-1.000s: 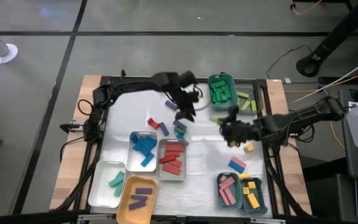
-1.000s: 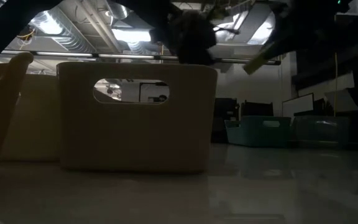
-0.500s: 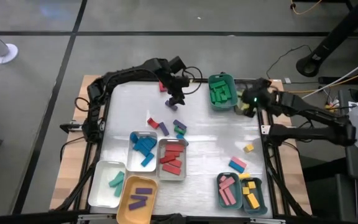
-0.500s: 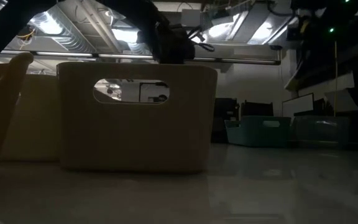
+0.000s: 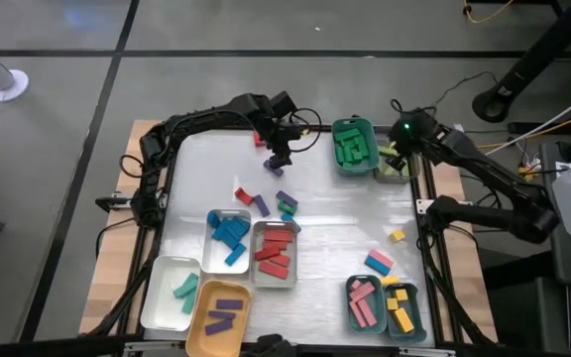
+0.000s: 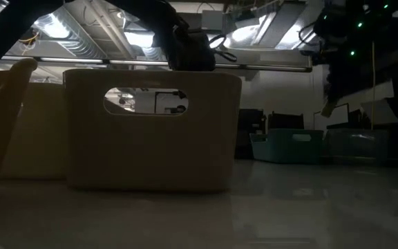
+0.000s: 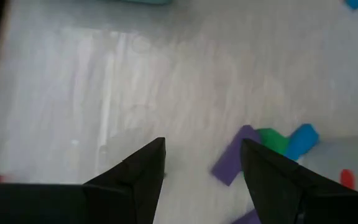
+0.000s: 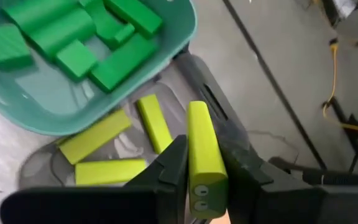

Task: Sort blocks
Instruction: Put the light green block into the black bin, then put the purple block into the yellow bin

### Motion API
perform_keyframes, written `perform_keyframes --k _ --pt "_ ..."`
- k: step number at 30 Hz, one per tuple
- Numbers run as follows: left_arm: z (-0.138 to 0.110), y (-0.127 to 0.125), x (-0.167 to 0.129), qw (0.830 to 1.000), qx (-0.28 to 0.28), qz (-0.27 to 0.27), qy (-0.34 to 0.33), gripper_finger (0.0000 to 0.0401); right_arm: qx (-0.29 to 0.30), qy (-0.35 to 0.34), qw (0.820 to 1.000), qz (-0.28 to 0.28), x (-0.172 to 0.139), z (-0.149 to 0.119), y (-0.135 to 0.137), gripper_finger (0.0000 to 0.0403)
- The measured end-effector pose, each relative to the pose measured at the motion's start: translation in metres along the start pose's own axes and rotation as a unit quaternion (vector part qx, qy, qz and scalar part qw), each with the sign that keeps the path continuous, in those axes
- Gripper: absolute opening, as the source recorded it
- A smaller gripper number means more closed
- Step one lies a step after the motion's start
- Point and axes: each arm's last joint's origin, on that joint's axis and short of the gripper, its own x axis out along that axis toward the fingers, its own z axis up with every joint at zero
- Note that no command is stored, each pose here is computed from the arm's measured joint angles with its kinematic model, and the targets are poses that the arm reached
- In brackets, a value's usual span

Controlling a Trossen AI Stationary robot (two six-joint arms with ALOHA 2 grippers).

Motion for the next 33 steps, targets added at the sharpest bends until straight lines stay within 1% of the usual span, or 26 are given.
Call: perform_keyframes --k 8,12,14,16,19,24,28,33 --pt "-0.004 0.004 0.005 0.998 0.03 0.053 0.021 0.0195 -0.011 0.067 0.998 0.018 0.032 0.005 0.003 0.0079" --pt "-0.017 0.006 0.02 0.996 0.047 0.05 0.048 0.0195 -0.022 0.094 0.995 0.029 0.046 0.008 0.008 0.0079" --pt "-0.027 0.006 0.029 0.994 0.067 0.044 0.072 0.0195 -0.024 0.108 0.993 0.029 0.052 0.008 0.01 0.0082" --pt "-0.034 0.005 0.037 0.99 0.088 0.051 0.097 0.0195 -0.029 0.123 0.992 0.023 0.057 0.009 0.011 0.0093" --pt "-0.04 0.005 0.044 0.983 0.11 0.084 0.12 0.0195 -0.037 0.142 0.989 0.009 0.064 0.009 0.012 0.012" --pt "-0.043 0.006 0.053 0.978 0.14 0.1 0.115 0.0195 -0.041 0.151 0.988 0.006 0.068 0.009 0.013 0.0169" --pt "-0.047 0.008 0.06 0.979 0.142 0.103 0.109 0.0195 -0.04 0.151 0.988 0.006 0.068 0.009 0.013 0.0194" --pt "-0.052 0.008 0.071 0.977 0.14 0.095 0.127 0.0195 -0.039 0.15 0.988 0.006 0.068 0.009 0.013 0.0206"
